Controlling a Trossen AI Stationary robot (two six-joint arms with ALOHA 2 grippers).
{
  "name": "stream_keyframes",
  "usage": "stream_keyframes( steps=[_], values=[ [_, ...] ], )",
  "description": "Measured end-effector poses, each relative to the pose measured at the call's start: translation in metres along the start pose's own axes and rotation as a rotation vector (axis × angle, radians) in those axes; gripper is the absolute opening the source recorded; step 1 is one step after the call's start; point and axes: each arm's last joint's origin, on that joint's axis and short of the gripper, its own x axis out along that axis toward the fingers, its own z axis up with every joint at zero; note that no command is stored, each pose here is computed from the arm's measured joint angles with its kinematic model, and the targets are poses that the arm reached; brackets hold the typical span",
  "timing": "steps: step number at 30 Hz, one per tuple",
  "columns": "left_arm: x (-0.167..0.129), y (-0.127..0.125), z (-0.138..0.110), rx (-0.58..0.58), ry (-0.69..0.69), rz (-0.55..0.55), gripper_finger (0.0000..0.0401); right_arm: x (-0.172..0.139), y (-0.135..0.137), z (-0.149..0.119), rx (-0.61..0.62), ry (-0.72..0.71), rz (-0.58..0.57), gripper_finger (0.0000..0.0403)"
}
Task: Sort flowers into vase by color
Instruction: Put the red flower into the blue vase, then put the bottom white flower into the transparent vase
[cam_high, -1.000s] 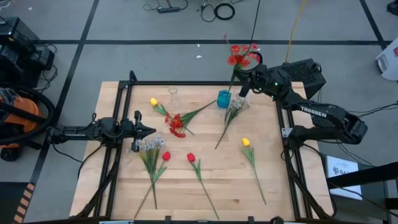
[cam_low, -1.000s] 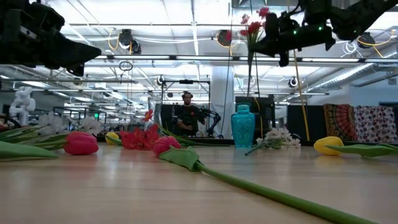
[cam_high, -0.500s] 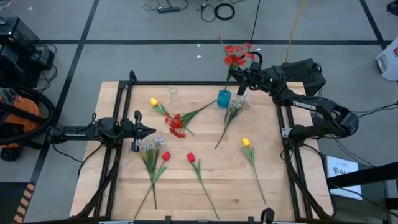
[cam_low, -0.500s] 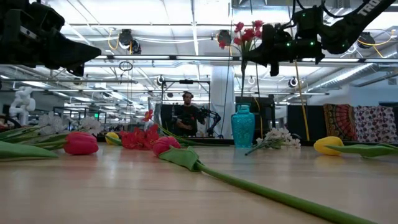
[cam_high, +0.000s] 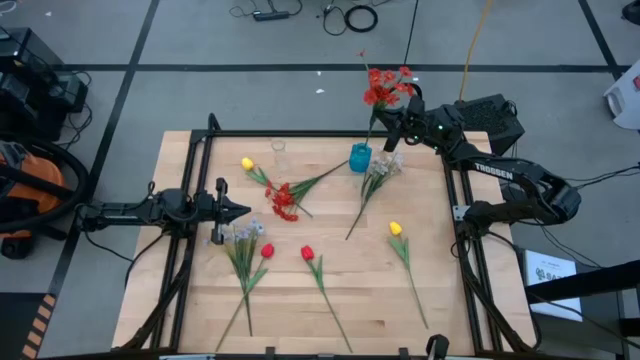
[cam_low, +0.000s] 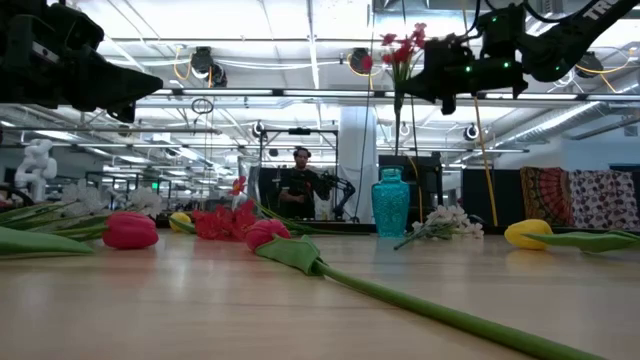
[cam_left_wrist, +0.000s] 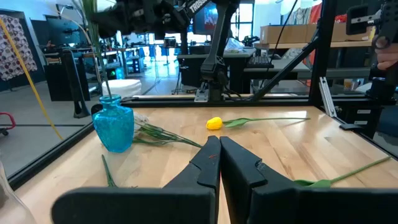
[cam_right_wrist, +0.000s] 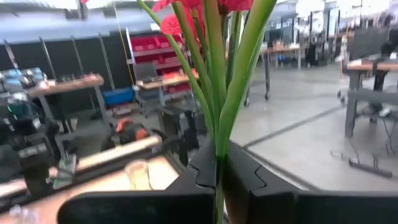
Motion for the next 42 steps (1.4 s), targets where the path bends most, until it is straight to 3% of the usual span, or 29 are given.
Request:
stream_keyframes(
  steps=[20, 34, 42],
  values=[
    [0.0, 0.0, 0.0, 0.0, 0.0, 0.0, 0.0015, 0.029, 0.004, -0.059, 0.068, 0.239, 0.036, 0.0007],
    [0.0, 0.0, 0.0, 0.0, 0.0, 0.0, 0.0015, 0.015, 0.006, -0.064, 0.107, 0.412, 0.011, 0.0093],
    [0.0, 0.0, 0.0, 0.0, 0.0, 0.0, 0.0015, -0.004, 0.013, -0.05, 0.102, 0.474, 0.001, 0.0145]
  ],
)
